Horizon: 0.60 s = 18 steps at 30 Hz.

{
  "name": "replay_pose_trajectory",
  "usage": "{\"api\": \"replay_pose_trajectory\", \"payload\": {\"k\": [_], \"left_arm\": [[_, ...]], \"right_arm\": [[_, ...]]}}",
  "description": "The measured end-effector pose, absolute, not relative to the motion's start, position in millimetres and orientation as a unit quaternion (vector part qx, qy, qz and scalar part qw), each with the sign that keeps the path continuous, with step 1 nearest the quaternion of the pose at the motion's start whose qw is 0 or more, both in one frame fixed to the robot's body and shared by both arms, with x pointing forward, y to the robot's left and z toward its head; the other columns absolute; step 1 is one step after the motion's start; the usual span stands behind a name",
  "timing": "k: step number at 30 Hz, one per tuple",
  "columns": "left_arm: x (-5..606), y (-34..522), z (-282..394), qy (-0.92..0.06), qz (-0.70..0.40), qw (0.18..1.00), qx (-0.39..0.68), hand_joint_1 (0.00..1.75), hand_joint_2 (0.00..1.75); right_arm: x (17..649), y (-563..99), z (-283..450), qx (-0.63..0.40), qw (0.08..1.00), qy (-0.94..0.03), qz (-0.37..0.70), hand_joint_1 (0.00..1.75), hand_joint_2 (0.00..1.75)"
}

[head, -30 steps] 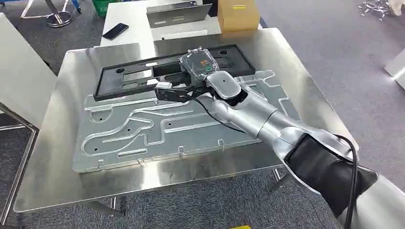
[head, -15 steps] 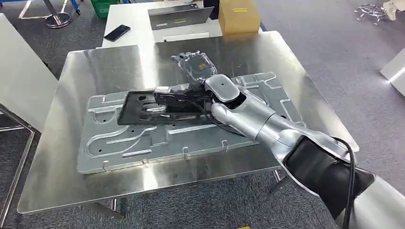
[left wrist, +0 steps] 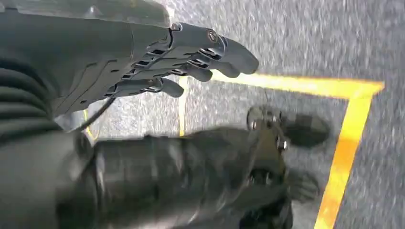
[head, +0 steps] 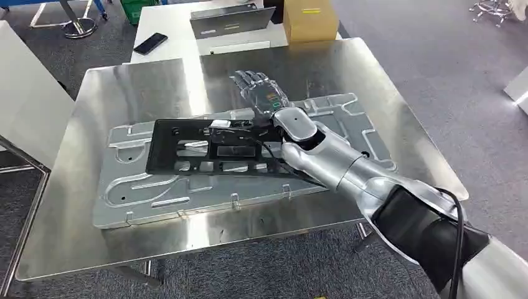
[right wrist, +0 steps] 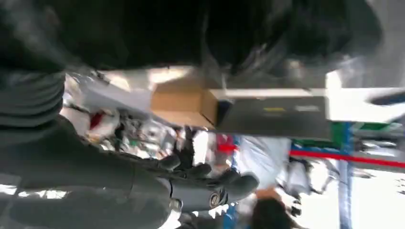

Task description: Take the parts from the cabinet and place them on the table.

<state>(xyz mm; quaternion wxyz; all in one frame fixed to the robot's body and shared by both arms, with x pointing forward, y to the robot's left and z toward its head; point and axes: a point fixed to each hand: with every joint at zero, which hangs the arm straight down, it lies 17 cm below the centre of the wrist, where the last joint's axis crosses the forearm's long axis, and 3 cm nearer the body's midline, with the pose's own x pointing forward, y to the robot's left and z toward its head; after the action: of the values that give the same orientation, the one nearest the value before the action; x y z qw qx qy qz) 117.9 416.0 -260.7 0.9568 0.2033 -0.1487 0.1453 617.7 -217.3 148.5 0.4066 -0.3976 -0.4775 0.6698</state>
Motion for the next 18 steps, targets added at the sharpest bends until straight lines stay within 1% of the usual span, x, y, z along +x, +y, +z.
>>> {"api": "replay_pose_trajectory", "payload": {"k": [6, 18], "left_arm": [[121, 415, -260, -0.156, 0.144, 0.956, 0.202, 0.0, 0.0], [123, 413, -260, -0.158, 0.149, 0.957, 0.194, 0.0, 0.0]], "right_arm": [[613, -219, 138, -0.393, 0.413, -0.474, 0.671, 0.0, 0.0], [619, -232, 146, -0.407, 0.414, -0.468, 0.666, 0.0, 0.0]]}}
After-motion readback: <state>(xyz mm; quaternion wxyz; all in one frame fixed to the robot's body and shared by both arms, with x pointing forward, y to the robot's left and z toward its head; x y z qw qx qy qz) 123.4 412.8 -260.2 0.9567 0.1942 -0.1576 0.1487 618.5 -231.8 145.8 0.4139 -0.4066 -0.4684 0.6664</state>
